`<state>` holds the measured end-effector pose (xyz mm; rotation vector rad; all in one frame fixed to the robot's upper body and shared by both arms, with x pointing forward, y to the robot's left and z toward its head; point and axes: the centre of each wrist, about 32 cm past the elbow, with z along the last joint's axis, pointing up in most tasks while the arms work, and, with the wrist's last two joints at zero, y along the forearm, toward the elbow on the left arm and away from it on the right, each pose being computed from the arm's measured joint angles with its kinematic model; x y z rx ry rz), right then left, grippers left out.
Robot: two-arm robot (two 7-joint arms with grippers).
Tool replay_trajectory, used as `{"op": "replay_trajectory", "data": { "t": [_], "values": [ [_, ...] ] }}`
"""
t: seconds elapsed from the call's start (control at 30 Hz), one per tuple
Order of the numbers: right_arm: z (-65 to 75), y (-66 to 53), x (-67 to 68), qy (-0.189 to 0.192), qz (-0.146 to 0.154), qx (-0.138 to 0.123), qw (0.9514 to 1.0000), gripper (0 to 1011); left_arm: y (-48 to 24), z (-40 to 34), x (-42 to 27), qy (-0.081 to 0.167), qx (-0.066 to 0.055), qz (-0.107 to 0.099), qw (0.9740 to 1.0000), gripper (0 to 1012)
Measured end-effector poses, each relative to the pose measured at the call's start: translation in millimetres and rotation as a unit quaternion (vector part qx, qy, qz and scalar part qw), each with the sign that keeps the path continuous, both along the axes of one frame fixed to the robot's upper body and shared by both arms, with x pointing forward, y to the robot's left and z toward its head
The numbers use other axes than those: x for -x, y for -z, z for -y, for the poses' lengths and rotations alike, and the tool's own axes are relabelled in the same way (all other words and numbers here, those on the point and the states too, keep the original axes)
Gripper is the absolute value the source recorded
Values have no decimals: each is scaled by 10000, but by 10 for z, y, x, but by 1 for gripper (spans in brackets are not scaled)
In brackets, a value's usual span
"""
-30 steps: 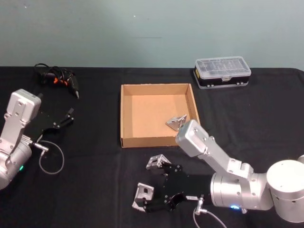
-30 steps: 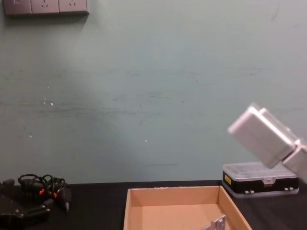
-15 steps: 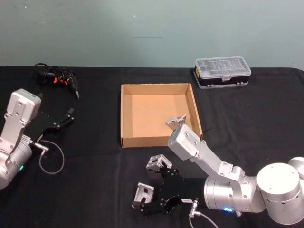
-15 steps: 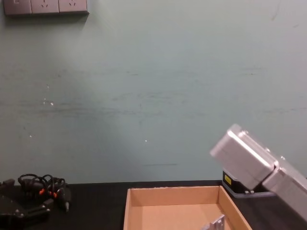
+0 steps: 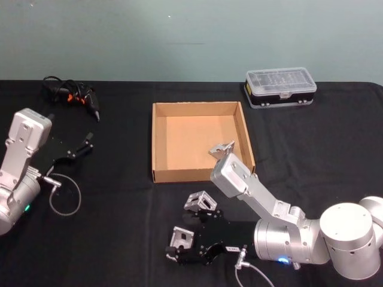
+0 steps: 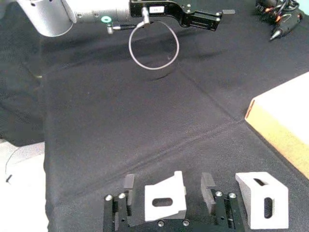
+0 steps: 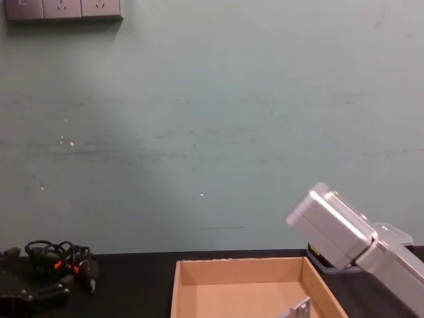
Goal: Use one hand to pick up the angle iron from the table and place it into the box.
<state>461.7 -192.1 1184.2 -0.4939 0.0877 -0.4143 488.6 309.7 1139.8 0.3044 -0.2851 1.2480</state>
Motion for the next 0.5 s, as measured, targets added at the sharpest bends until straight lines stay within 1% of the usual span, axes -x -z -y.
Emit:
{"op": "replay_trajectory", "data": {
  "t": [0.2,0.23,0.27,0.33,0.4,0.5],
  "values": [
    [9,7,1,17,-11,-47,10000,720,0,0,0,0,0,0,10000,1000],
    [10,8,1,19,-14,-50,10000,661,0,0,0,0,0,0,10000,1000],
    [13,8,1,23,-17,-54,10000,661,0,0,0,0,0,0,10000,1000],
    [18,9,2,28,-20,-56,10000,582,0,0,0,0,0,0,10000,1000],
    [24,9,3,32,-21,-56,10000,541,0,0,0,0,0,0,10000,1000],
    [27,8,6,31,-21,-54,10000,417,0,0,0,0,0,0,10000,1000]
  ]
}}
